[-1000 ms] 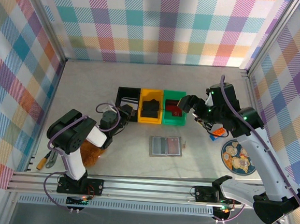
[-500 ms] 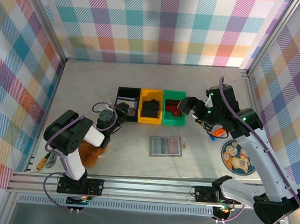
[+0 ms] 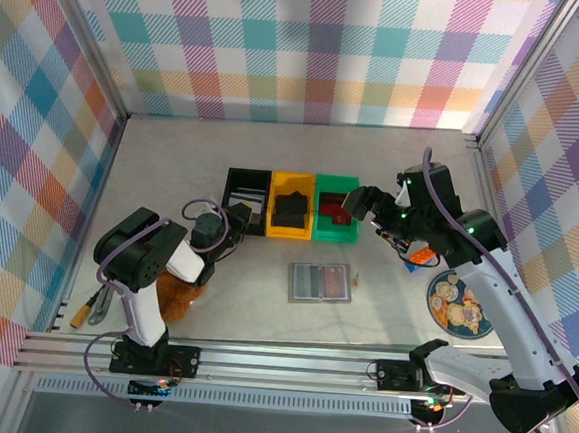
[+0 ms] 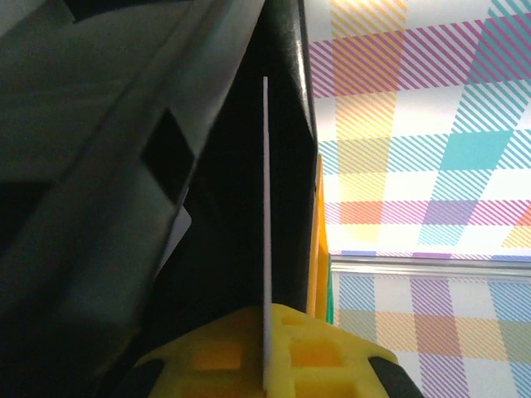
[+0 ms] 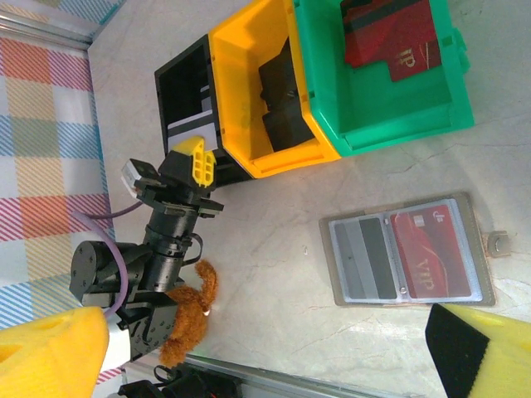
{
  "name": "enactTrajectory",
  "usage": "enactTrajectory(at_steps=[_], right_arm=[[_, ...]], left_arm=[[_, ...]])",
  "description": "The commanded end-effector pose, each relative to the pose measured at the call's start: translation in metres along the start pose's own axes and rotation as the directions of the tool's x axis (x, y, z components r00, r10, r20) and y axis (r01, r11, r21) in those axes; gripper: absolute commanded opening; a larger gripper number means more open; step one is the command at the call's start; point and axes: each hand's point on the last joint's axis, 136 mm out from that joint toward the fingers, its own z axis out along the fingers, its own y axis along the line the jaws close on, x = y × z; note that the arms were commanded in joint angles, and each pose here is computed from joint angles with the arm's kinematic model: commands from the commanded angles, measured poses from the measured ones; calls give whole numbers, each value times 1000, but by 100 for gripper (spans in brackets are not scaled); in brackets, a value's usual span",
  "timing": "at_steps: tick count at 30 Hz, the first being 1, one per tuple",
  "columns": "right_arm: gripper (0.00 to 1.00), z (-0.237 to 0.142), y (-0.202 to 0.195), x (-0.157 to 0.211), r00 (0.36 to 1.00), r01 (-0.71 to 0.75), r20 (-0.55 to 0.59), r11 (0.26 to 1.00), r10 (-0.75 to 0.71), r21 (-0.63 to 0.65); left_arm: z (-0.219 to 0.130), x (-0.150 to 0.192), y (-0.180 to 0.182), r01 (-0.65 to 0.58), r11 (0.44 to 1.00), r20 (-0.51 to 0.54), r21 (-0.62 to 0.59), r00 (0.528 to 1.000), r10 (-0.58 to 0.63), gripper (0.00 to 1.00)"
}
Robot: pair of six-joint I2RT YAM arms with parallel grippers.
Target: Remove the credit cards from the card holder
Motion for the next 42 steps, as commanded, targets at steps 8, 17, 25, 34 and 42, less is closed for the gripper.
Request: enactTrajectory(at_steps=[8, 17, 25, 34, 42], right_arm=[[99, -2, -2, 0, 1000, -4, 9, 1000, 4, -8], [99, -1, -1, 0, 1000, -8, 6, 1000, 8, -11], [99, 0, -2, 0, 1000, -10, 6, 1000, 10, -7], [99, 1, -1, 1, 1000, -16, -1, 1000, 16, -13], [99, 2, 0, 2, 1000, -20, -9, 1000, 20, -16]], left_arm=[[10, 1, 5, 35, 999, -24, 7, 999, -35, 0], [9, 0, 15, 49, 999, -13, -18, 999, -49, 12], [9, 0, 15, 50, 999, -15, -19, 999, -50, 20], [8, 2, 12, 48, 999, -28, -27, 998, -48, 20], [8, 9, 19, 57, 992, -70, -110, 995, -65, 28]])
